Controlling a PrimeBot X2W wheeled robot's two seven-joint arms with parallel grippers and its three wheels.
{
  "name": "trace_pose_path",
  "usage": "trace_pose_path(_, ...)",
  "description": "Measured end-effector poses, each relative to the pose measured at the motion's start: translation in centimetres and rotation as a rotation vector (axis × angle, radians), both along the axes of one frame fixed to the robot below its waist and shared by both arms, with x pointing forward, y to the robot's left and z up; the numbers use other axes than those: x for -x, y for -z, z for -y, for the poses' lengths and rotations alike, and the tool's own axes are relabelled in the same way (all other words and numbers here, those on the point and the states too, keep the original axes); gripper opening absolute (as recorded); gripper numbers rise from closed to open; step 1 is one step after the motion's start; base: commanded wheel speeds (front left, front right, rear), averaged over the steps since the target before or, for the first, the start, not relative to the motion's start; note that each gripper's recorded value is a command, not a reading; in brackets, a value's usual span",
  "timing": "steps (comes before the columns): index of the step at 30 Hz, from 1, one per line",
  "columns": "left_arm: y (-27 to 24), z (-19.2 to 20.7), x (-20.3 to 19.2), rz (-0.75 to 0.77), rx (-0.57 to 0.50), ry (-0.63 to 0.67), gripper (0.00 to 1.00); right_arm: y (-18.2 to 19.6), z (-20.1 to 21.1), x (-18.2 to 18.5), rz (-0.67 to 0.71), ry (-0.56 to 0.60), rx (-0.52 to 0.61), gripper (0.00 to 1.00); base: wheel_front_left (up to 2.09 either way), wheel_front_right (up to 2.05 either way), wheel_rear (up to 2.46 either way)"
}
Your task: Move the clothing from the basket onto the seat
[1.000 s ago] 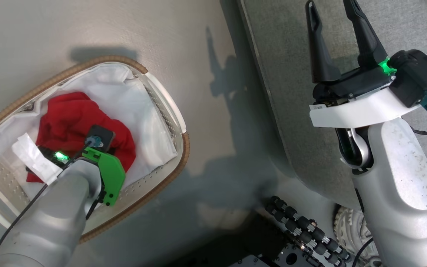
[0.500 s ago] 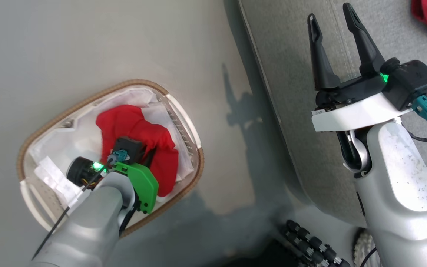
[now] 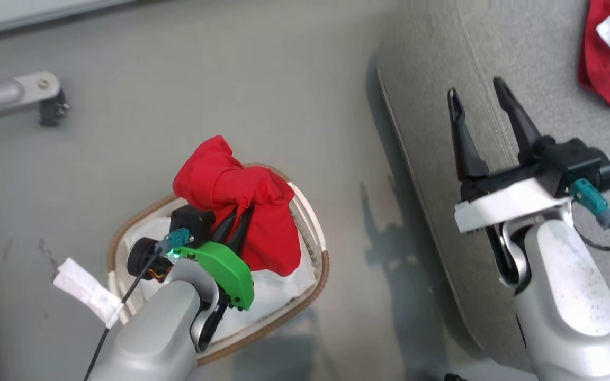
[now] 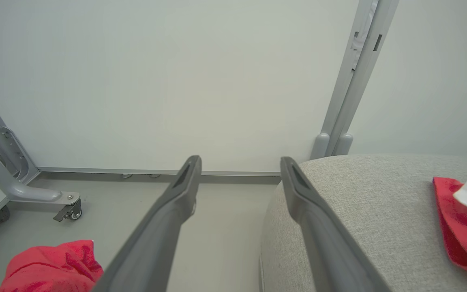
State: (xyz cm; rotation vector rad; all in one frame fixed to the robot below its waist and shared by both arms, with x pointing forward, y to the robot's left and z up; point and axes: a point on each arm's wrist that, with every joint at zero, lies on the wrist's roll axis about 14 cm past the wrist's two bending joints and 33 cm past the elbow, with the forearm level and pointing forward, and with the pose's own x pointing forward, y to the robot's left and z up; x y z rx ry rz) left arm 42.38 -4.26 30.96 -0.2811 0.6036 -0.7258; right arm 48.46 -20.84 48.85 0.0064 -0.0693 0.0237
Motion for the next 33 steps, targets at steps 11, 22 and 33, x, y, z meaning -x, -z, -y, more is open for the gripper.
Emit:
trace_pose_path(11, -11.9, -3.0, -1.7, 0.299, 0.131, -0.187, 0.00, -1.7, -1.9, 3.8, 0.017, -0.032, -0.035, 1.00, 0.00, 0.00, 0.00)
trace_pose_path(22, -22.4, -5.2, -0.9, 0.565, 0.239, -0.292, 0.00, -1.7, -4.3, 7.6, -0.003, -0.092, -0.066, 1.00, 0.00, 0.00, 0.00)
trace_pose_path(33, -25.2, -6.2, 0.8, 0.648, 0.249, -0.318, 0.00, -2.8, -15.3, 11.0, 0.016, -0.456, -0.054, 1.00, 0.00, 0.00, 0.00)
